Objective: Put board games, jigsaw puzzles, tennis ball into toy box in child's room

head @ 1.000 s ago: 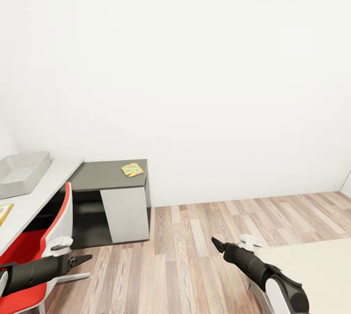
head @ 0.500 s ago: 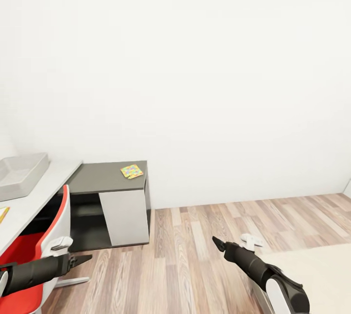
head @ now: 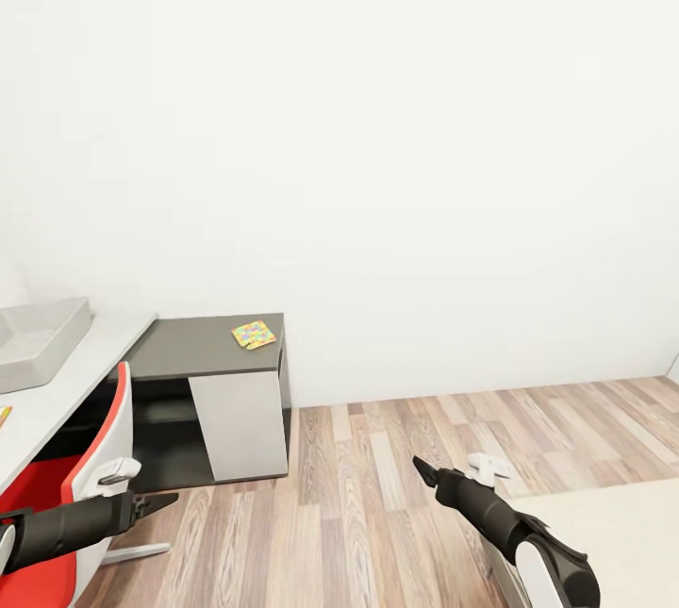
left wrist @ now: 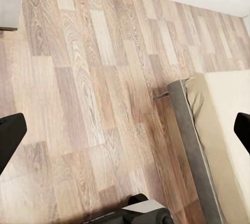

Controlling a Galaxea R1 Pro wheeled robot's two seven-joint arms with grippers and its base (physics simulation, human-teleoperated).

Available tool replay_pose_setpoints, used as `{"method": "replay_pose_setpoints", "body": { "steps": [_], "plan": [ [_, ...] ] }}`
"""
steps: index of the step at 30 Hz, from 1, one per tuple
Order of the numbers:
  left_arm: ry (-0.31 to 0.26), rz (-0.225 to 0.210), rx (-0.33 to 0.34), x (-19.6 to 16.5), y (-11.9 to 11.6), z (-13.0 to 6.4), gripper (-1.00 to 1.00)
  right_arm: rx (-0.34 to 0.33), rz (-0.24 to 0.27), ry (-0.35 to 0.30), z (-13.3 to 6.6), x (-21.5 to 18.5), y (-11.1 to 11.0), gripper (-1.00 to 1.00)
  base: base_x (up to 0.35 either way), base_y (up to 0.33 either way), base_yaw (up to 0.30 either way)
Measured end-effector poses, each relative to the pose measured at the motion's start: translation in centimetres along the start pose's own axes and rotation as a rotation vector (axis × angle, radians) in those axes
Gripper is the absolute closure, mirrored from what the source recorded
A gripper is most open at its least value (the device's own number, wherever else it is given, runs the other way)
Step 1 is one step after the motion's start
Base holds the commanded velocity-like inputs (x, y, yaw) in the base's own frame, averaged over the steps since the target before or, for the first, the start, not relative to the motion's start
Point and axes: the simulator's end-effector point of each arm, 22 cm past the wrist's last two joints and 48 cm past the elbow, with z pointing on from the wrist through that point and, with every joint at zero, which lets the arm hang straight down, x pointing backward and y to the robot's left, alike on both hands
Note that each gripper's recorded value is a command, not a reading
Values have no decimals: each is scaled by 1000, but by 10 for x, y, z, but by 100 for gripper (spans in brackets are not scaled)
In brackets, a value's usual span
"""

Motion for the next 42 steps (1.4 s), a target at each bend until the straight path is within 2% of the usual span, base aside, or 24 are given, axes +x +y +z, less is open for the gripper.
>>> {"method": "replay_pose_setpoints", "body": {
  "steps": [18, 42],
  "plan": [
    [12, -6, -4, 3, 3, 3, -100, 4, 8, 19, 3, 6, -3, -100, 135, 0, 0],
    [43, -27, -13, 13, 12, 12, -100, 21, 19, 56, 9, 21, -13, -100, 13, 0, 0]
  ]
}}
